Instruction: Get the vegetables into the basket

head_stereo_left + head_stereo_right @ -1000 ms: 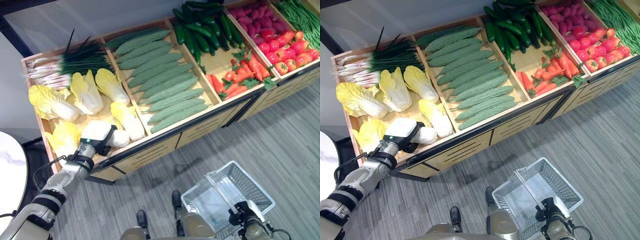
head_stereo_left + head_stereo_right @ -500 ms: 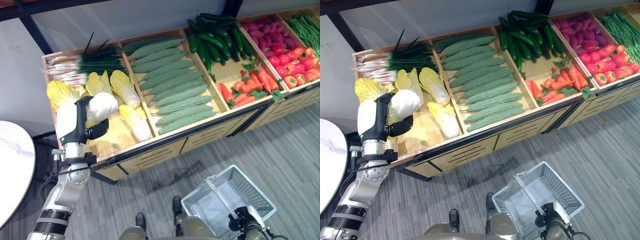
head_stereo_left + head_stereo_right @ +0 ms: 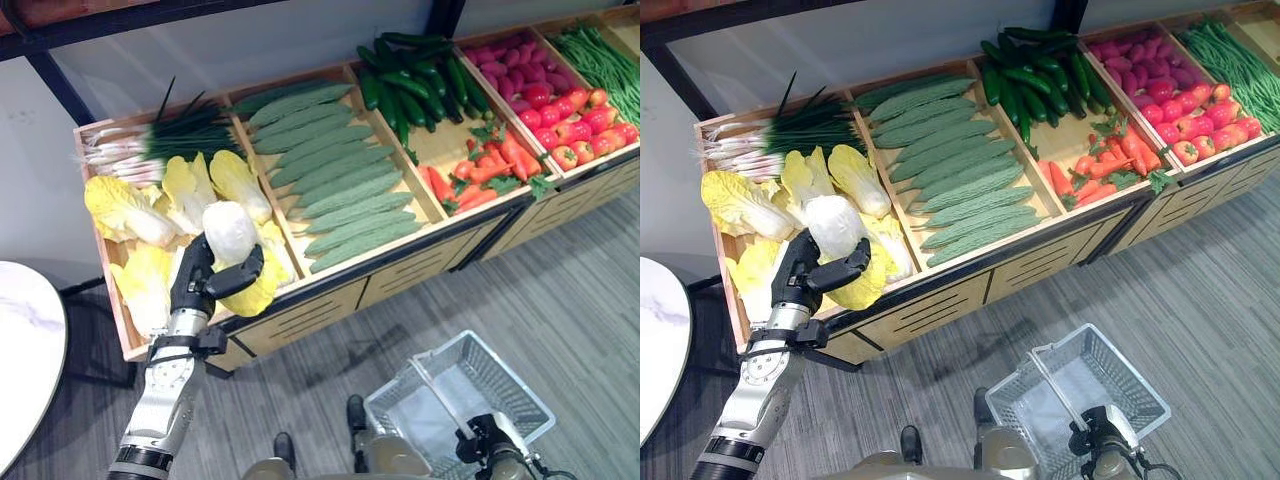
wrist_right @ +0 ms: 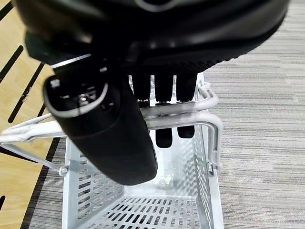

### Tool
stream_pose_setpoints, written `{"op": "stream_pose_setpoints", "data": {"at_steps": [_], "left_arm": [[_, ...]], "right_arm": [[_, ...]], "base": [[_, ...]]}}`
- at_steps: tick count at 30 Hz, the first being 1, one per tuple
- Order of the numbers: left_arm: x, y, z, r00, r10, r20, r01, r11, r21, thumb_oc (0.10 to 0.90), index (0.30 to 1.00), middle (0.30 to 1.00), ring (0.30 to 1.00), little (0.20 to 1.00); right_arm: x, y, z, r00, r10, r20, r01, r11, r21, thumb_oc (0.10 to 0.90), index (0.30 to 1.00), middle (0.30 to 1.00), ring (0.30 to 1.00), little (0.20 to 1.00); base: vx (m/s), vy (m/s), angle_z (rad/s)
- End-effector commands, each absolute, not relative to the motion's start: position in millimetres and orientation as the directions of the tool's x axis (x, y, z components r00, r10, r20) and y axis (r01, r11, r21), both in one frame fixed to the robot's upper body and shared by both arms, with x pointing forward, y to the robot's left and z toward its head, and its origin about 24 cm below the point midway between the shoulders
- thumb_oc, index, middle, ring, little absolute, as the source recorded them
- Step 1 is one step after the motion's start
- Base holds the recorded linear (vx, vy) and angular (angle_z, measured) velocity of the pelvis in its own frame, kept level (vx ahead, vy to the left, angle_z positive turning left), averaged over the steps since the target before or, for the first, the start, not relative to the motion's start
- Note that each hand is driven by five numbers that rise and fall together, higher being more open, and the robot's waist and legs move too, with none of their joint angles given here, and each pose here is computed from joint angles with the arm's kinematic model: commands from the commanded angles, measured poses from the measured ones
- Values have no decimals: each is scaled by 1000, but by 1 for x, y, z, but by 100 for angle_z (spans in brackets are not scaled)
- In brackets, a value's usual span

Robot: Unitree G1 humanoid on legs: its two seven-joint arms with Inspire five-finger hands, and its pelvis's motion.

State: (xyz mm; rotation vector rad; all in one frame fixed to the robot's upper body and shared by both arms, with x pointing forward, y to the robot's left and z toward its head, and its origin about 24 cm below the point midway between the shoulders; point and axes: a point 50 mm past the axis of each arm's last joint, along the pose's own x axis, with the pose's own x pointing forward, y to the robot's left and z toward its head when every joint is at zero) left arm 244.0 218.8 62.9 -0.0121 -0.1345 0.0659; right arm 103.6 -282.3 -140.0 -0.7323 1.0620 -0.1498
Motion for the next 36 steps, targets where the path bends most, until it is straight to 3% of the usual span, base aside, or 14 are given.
{"op": "stream_pose_setpoints", "data": {"at_steps": [1, 8, 17, 23, 32, 36], "left_arm": [[248, 211, 127, 885, -29, 464, 40, 999, -14, 400, 300, 300, 300, 300], [253, 197, 145, 843, -135, 520, 156, 988, 3, 400, 300, 300, 300, 300], [258, 202, 151, 831, -139, 538, 143, 989, 35, 400, 300, 300, 300, 300], [253, 207, 147, 844, -134, 519, 132, 990, 40, 400, 300, 300, 300, 300], [255, 202, 145, 847, -147, 511, 149, 988, 36, 400, 300, 300, 300, 300], [263, 185, 143, 841, -185, 509, 217, 976, -4, 400, 300, 300, 300, 300]], "right_arm": [[102, -299, -134, 503, -487, -714, -223, 725, -652, 400, 300, 300, 300, 300], [103, -306, -130, 503, -510, -698, -186, 724, -664, 400, 300, 300, 300, 300], [124, -293, -129, 556, -468, -687, -182, 737, -650, 400, 300, 300, 300, 300], [118, -294, -131, 535, -480, -695, -197, 729, -655, 400, 300, 300, 300, 300], [114, -301, -127, 559, -483, -673, -196, 712, -674, 400, 300, 300, 300, 300], [95, -322, -122, 505, -561, -656, -135, 700, -701, 400, 300, 300, 300, 300]], "base": [[-64, -2, -4], [-66, 84, -4], [-141, 142, -57], [-65, 79, -95], [4, -203, -55], [-32, -305, -6]]}}
